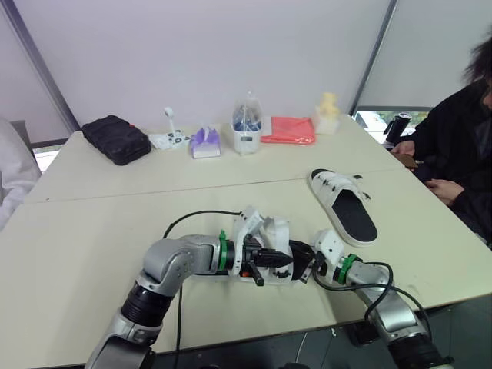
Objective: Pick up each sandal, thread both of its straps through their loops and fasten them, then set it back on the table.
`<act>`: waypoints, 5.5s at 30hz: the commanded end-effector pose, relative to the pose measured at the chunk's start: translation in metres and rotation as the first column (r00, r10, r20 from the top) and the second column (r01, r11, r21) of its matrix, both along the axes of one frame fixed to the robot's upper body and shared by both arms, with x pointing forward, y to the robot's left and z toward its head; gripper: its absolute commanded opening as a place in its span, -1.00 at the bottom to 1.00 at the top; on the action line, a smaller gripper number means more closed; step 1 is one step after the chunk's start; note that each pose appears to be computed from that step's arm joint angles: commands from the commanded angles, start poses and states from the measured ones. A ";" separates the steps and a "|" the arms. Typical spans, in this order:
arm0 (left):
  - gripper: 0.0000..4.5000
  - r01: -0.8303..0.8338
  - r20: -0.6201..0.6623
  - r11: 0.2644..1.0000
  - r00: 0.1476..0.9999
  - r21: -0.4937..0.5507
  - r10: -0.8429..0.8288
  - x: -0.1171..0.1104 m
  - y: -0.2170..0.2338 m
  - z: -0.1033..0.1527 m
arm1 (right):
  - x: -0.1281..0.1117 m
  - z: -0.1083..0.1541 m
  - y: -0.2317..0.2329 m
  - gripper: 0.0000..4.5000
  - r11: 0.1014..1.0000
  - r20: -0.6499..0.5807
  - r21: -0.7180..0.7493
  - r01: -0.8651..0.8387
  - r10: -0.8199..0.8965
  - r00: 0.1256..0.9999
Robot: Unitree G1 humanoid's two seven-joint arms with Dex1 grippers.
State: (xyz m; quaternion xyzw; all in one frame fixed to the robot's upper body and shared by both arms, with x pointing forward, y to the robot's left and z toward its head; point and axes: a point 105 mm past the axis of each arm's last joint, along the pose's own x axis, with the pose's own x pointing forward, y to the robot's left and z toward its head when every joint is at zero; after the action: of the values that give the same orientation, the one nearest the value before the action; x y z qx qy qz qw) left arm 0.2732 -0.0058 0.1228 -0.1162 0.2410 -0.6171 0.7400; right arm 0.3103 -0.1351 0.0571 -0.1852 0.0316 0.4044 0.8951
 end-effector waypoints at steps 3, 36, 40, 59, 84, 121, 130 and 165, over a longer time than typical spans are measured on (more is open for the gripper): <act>-0.99 -0.001 0.007 0.998 1.000 -0.058 0.001 0.005 0.001 0.015 | -0.031 -0.067 -0.001 -1.00 0.997 -0.265 -0.078 -0.021 -0.001 0.964; -0.99 0.256 0.318 0.957 0.903 0.138 -0.288 -0.021 -0.007 -0.016 | -0.032 -0.067 0.001 -1.00 0.997 -0.265 -0.070 -0.010 -0.009 0.964; -0.99 0.277 0.375 0.943 0.867 0.188 -0.329 -0.022 -0.001 -0.028 | -0.033 -0.067 0.002 -1.00 0.998 -0.267 -0.068 -0.007 -0.011 0.964; -0.99 0.370 0.498 0.908 0.759 0.198 -0.418 -0.010 0.005 -0.035 | -0.040 -0.068 0.004 -1.00 0.998 -0.283 -0.065 -0.012 -0.006 0.959; -0.99 0.508 0.592 0.771 0.506 0.383 -0.627 -0.020 0.015 -0.063 | -0.048 -0.070 0.006 -1.00 0.998 -0.300 -0.058 0.007 -0.024 0.954; -0.99 0.246 0.607 0.916 0.690 0.316 -0.395 -0.011 0.041 -0.044 | -0.044 -0.058 0.030 -1.00 0.998 -0.271 -0.005 -0.059 0.056 0.961; -0.99 0.253 0.578 0.926 0.726 0.279 -0.372 -0.016 0.045 -0.038 | -0.043 -0.058 0.037 -1.00 0.997 -0.276 0.005 -0.075 0.074 0.958; -0.99 0.215 0.621 0.961 0.734 0.172 -0.275 -0.007 0.037 -0.051 | -0.034 -0.057 0.019 -1.00 0.999 -0.263 -0.034 -0.042 0.032 0.964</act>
State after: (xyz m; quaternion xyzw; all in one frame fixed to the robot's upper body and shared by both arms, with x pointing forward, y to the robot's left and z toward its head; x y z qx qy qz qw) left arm 0.2687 0.0274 0.0921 0.1741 -0.0325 -0.7029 0.6889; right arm 0.2974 -0.1164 0.0490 -0.1592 0.0561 0.4156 0.8937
